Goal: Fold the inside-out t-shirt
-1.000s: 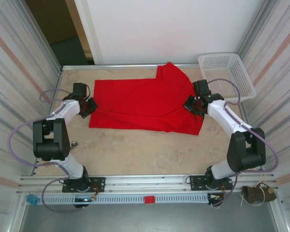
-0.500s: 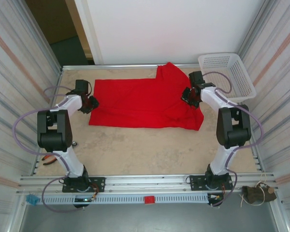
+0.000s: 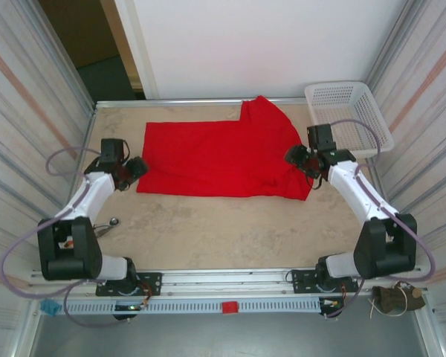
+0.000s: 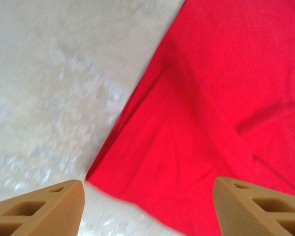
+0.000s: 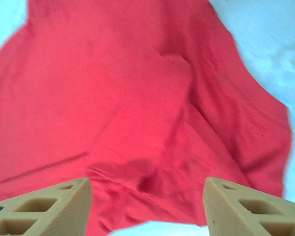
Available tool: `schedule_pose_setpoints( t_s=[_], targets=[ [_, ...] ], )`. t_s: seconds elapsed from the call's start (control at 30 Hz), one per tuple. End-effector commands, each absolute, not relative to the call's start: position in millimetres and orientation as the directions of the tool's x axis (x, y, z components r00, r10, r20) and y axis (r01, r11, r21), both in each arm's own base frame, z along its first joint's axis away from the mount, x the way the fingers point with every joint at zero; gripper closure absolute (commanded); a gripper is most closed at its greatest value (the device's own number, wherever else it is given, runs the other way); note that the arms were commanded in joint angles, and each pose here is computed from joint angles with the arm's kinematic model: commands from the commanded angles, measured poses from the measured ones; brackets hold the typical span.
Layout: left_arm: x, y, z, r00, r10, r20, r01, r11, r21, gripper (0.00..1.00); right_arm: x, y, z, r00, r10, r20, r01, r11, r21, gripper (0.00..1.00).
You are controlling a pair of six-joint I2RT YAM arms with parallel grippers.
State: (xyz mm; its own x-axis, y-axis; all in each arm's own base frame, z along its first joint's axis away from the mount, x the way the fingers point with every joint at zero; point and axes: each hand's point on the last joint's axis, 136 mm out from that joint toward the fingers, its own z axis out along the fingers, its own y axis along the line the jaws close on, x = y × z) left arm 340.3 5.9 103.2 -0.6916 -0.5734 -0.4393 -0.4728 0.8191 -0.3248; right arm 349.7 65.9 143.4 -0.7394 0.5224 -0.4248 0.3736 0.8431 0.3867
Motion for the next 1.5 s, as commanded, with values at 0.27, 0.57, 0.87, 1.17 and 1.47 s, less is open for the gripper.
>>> schedule_pose_setpoints(
  t_s=[0.27, 0.57, 0.87, 1.17, 1.47],
  targets=[
    [332, 1, 50, -0.739, -0.589, -0.327, -0.508, 0.806, -0.303, 0.32, 332, 51, 76, -0.812, 0.483, -0.328, 0.402, 0.87, 0.285, 0.36],
    [336, -1, 26, -0.758, -0.584, -0.291, -0.514, 0.809, -0.286, 0.53, 324, 60, 46, -0.837, 0.474, -0.272, 0.411, 0.874, 0.259, 0.43],
    [328, 0, 23, -0.755, -0.593, -0.281, -0.526, 0.803, -0.282, 1.0, 301, 55, 33, -0.843, 0.479, -0.245, 0.434, 0.874, 0.218, 1.0],
    [274, 6, 39, -0.655, -0.7, -0.283, -0.634, 0.714, -0.297, 1.0, 249, 26, 54, -0.792, 0.553, -0.259, 0.528, 0.833, 0.165, 1.0],
    [225, 14, 41, -0.555, -0.784, -0.277, -0.727, 0.619, -0.296, 1.0, 200, 6, 55, -0.719, 0.651, -0.245, 0.632, 0.758, 0.16, 1.0]
  ],
)
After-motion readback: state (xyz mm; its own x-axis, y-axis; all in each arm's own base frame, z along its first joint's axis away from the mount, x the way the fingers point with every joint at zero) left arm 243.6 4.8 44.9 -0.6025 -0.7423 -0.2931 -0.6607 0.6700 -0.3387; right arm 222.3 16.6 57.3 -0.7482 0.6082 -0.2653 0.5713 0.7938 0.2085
